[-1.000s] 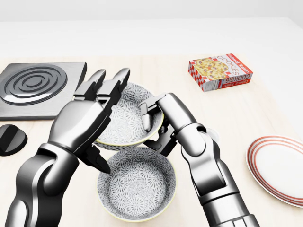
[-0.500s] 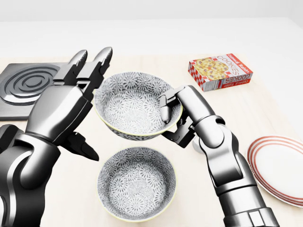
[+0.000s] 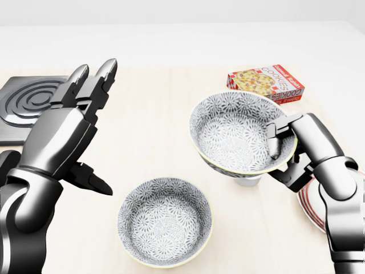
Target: Pick the akita bowl from table center and place it on the plate.
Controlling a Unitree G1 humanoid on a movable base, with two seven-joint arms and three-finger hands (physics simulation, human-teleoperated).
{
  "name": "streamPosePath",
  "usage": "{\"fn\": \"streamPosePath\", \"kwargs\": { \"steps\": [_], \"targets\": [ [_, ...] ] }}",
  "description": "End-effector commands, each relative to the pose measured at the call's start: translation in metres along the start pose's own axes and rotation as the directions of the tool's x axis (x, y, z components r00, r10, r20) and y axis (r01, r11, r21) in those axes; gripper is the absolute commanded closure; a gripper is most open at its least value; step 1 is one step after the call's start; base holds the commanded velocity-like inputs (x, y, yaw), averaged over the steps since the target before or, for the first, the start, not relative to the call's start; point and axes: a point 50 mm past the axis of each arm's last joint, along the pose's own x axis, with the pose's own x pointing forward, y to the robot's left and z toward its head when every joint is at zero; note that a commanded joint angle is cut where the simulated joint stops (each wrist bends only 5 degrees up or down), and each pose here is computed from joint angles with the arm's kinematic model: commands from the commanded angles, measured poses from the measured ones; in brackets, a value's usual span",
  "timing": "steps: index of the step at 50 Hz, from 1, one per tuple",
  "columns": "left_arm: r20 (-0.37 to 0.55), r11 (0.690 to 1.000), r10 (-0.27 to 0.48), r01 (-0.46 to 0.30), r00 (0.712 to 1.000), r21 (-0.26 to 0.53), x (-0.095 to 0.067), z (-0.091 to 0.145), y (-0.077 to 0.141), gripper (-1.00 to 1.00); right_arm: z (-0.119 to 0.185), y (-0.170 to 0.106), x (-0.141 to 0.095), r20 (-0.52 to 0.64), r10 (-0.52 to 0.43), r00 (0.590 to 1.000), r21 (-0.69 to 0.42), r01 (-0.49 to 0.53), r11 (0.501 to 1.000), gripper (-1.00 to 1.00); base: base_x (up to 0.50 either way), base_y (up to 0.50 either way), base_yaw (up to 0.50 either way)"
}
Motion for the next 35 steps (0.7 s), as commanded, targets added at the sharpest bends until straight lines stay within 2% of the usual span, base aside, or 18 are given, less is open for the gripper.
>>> {"fn": "streamPosePath", "kwargs": {
  "steps": [1,14,29,35],
  "targets": [
    [-0.032,1.000,0.001,-0.002,0.999,-0.027,-0.001,-0.011,-0.008,-1.00,-0.026,-0.034,-0.025,-0.065,-0.115,0.991,-0.030,0.113,0.993,1.00,0.00,0.00,0.00],
    [-0.038,0.999,-0.010,0.008,0.999,-0.040,-0.002,-0.014,-0.014,-1.00,-0.066,-0.054,-0.047,-0.200,-0.181,0.963,-0.027,0.179,0.983,1.00,0.00,0.00,0.00],
    [-0.053,0.999,-0.023,0.020,0.998,-0.046,-0.001,-0.018,-0.018,-1.00,-0.118,-0.064,-0.077,-0.392,-0.230,0.891,-0.023,0.241,0.970,1.00,0.00,0.00,0.00],
    [-0.057,0.999,-0.026,0.023,0.998,-0.047,0.000,-0.019,-0.019,-1.00,-0.129,-0.067,-0.079,-0.436,-0.256,0.863,-0.034,0.269,0.963,1.00,0.00,0.00,0.00]
  ]
}}
